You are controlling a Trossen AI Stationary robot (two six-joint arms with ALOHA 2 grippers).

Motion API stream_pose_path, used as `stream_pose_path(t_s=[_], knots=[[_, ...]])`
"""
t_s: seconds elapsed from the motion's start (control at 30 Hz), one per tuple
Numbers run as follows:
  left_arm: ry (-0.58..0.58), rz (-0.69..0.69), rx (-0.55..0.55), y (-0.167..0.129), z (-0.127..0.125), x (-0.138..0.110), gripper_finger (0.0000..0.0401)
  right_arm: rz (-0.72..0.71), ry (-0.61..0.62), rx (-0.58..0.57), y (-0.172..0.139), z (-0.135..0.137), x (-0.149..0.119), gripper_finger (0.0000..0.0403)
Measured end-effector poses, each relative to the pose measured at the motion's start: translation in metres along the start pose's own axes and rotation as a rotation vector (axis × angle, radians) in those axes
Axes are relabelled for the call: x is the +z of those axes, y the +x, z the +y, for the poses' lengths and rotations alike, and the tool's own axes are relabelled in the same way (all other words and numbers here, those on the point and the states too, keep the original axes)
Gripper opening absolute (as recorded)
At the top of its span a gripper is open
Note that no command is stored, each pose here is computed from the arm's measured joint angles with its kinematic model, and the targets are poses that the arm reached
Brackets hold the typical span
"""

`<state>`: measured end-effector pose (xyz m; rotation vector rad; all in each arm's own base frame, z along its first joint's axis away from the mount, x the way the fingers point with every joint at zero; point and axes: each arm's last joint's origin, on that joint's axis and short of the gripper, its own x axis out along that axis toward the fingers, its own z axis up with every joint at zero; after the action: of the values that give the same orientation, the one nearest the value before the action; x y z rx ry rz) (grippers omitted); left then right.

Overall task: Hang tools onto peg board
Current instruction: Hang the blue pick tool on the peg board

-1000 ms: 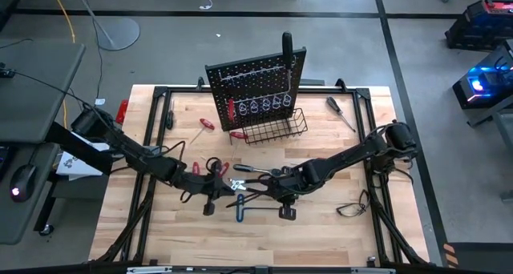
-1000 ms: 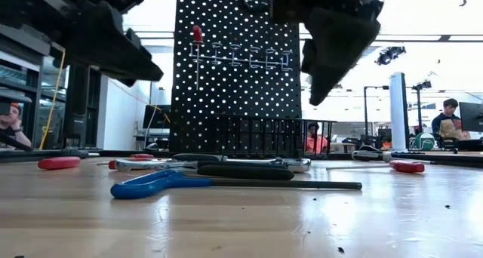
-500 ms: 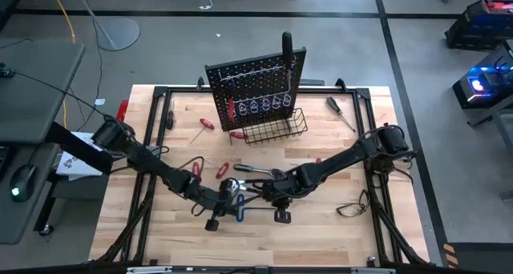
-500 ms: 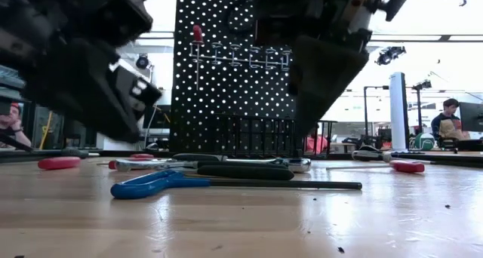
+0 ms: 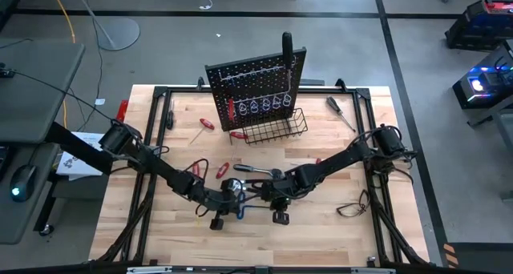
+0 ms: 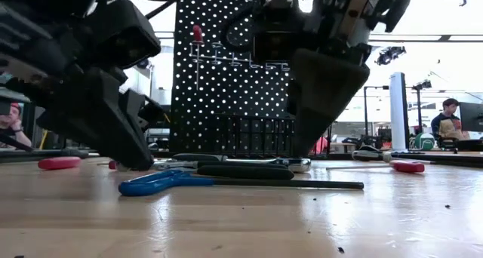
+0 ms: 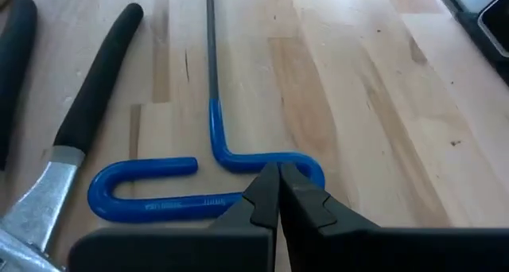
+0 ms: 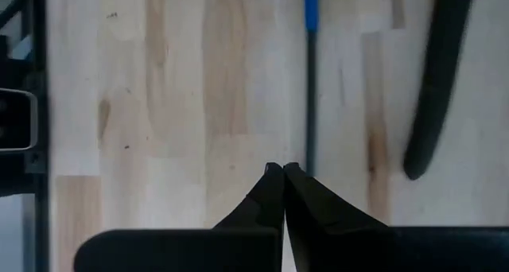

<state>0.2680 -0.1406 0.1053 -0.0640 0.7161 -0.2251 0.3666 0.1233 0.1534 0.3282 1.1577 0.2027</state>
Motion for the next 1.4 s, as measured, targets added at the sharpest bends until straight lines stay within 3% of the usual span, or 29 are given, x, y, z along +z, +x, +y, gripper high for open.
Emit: stream_pose_path(t_s=[0.27,0.4,0.87,1.4], knots=[[-0.069,0.046,0.023,0.020,0.002,-0.017,0.0000,0.009,0.017,0.003,0.000,0.001,-0.001,0.0000],[-0.129,0.007,0.009,0.028,0.000,-0.022,0.0000,0.017,0.027,0.017,0.000,0.002,-0.002,0.0000],[-0.299,0.012,0.039,0.028,-0.001,-0.024,0.0000,0.108,0.063,-0.009,-0.007,0.003,-0.011,0.0001],[-0.588,0.113,0.038,0.025,-0.009,-0.006,0.0000,0.042,0.046,-0.051,-0.035,0.007,-0.009,0.0001]])
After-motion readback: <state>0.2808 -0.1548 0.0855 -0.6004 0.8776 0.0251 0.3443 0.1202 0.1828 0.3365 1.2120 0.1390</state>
